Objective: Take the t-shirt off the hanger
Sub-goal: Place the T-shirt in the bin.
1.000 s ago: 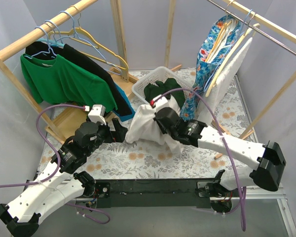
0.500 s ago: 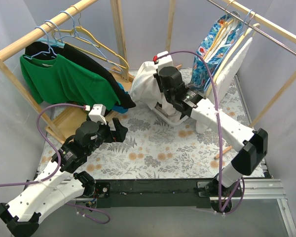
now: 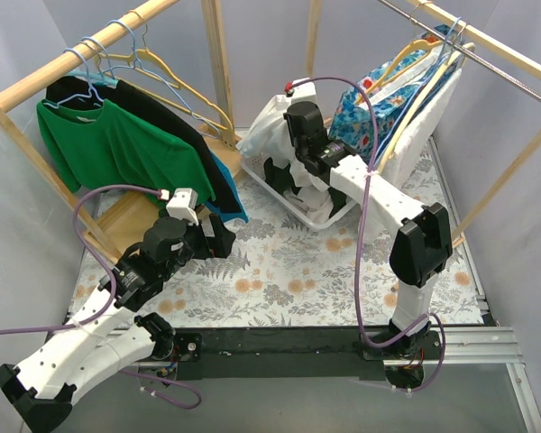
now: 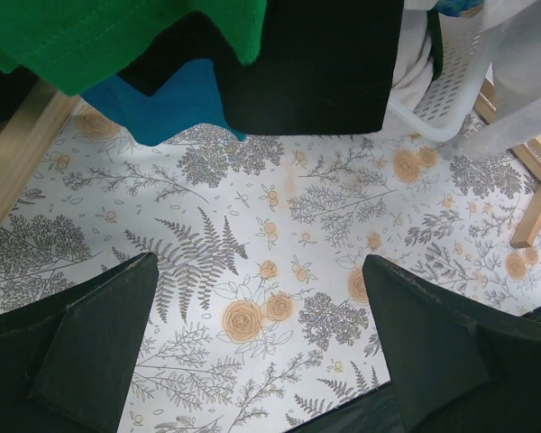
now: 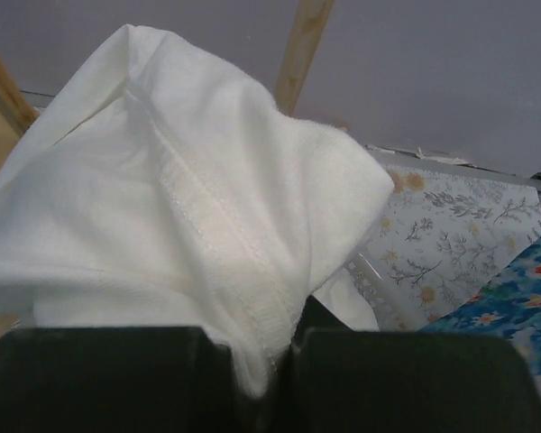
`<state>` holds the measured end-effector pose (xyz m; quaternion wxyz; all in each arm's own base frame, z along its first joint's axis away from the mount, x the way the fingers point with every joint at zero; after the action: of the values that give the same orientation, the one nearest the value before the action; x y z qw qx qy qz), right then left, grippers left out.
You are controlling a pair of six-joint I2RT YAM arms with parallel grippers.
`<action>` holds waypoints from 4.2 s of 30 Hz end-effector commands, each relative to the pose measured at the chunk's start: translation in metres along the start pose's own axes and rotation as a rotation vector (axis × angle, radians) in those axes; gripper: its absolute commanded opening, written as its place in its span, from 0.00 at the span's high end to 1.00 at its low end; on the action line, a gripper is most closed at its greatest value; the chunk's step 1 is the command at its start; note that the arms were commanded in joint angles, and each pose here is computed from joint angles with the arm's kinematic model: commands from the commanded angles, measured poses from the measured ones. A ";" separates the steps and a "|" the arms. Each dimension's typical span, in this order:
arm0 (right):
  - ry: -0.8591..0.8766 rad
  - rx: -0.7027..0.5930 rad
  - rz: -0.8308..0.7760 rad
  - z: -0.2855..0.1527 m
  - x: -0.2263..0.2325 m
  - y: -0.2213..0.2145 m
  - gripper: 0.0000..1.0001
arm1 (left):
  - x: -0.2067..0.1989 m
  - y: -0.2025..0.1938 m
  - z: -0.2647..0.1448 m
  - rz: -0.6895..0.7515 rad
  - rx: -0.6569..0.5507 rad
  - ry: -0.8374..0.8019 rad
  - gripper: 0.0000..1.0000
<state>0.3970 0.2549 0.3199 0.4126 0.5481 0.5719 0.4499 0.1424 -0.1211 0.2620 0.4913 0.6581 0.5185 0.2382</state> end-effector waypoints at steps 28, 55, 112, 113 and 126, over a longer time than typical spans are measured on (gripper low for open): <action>0.198 0.457 -0.029 0.015 0.014 -0.168 0.84 | -0.001 0.004 -0.001 -0.003 -0.021 -0.004 0.02; 0.079 0.119 -0.067 -0.081 0.011 -0.061 0.38 | 0.000 0.013 -0.012 -0.009 -0.064 -0.006 0.02; 0.745 0.043 -0.273 -0.187 0.048 -0.095 0.38 | 0.003 0.011 -0.019 -0.019 -0.069 0.008 0.02; 0.750 0.051 -0.272 -0.188 0.051 -0.095 0.38 | 0.004 0.011 -0.020 -0.019 -0.070 0.011 0.02; 0.447 0.124 -0.247 -0.165 0.066 -0.131 0.47 | 0.011 0.023 -0.039 -0.018 -0.125 0.058 0.02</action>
<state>0.1839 0.3085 0.2164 0.2238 0.3169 0.8021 0.4539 0.1290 -0.1030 0.2818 0.5108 0.6280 0.5234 0.2660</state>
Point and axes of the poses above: each gripper's point midway between its finger pads, its own z axis out along the fingers, its own x axis along the line the jaws close on, y = z × x, the point moved 9 cm from there along -z, back along the fingers, and after that the axes turned 11 degrees about z, right-handed, at the moved point
